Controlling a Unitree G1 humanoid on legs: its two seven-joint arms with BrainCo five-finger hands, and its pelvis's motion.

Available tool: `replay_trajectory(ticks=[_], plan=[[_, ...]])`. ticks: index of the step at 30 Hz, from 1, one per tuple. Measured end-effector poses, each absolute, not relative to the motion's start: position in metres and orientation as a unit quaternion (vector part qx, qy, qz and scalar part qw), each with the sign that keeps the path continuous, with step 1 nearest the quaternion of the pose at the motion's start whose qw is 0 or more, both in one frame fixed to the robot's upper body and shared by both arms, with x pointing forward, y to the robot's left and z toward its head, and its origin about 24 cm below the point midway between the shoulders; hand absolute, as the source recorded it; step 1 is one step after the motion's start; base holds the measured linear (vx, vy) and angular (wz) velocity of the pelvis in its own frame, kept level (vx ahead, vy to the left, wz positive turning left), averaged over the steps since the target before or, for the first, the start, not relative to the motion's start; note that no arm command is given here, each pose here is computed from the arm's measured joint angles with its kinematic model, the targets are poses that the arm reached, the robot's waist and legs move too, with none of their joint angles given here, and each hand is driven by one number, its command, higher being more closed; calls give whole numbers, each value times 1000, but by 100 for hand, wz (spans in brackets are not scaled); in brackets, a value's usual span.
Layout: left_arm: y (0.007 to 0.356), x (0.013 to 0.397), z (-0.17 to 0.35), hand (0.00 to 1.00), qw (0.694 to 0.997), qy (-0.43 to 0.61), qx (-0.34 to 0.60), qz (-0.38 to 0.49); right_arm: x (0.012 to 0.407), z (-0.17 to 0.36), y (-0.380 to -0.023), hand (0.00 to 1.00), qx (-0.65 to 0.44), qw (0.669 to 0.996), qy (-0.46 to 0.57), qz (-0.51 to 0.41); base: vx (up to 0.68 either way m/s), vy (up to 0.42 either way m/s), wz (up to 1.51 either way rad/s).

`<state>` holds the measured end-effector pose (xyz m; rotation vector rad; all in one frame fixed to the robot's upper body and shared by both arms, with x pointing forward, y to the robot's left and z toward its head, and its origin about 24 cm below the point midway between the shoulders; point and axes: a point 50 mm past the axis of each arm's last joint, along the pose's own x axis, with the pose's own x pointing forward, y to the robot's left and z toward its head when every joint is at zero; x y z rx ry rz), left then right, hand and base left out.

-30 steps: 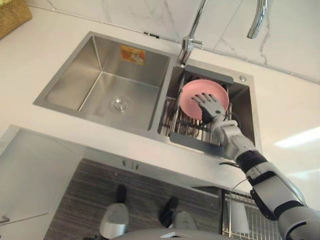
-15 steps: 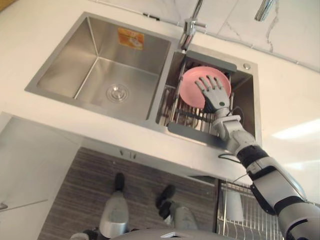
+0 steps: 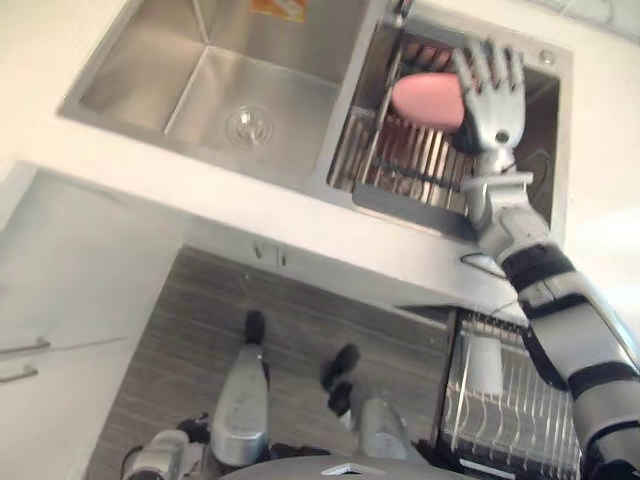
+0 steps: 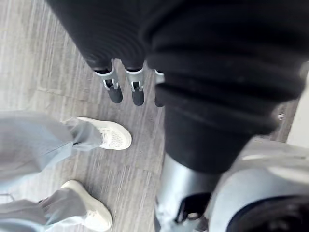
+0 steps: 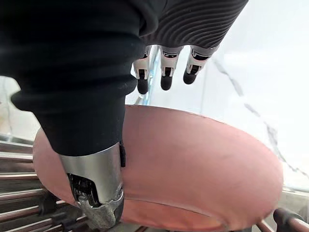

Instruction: Walk over to the sink, pick up the cup, carry it to the dishwasher, place the cup inside the dishwasher, then close the dishwasher door

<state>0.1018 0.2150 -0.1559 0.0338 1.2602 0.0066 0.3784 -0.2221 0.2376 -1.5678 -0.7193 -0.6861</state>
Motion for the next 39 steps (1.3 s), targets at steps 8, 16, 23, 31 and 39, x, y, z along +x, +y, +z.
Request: replay_trajectory(ticks=[8,16,23,31,39], plan=[[216,101,-156,0,810,587,17,3,379,234,-229,0,-664,620,-285,-307,-3,-22,3],[216,102,-155,0,811,585,17,3,390,218,-235,100,-659,684,-182,-254,11,-11,-1],[216,102,-155,0,811,585,18,3,392,208,-243,100,-640,713,-147,-245,-6,-17,4],[216,102,-155,0,811,584,20,3,391,209,-238,100,-641,709,-181,-230,6,-26,0],[218,97,-156,0,807,590,25,13,381,241,-197,100,-608,691,-330,-211,25,-28,-7]])
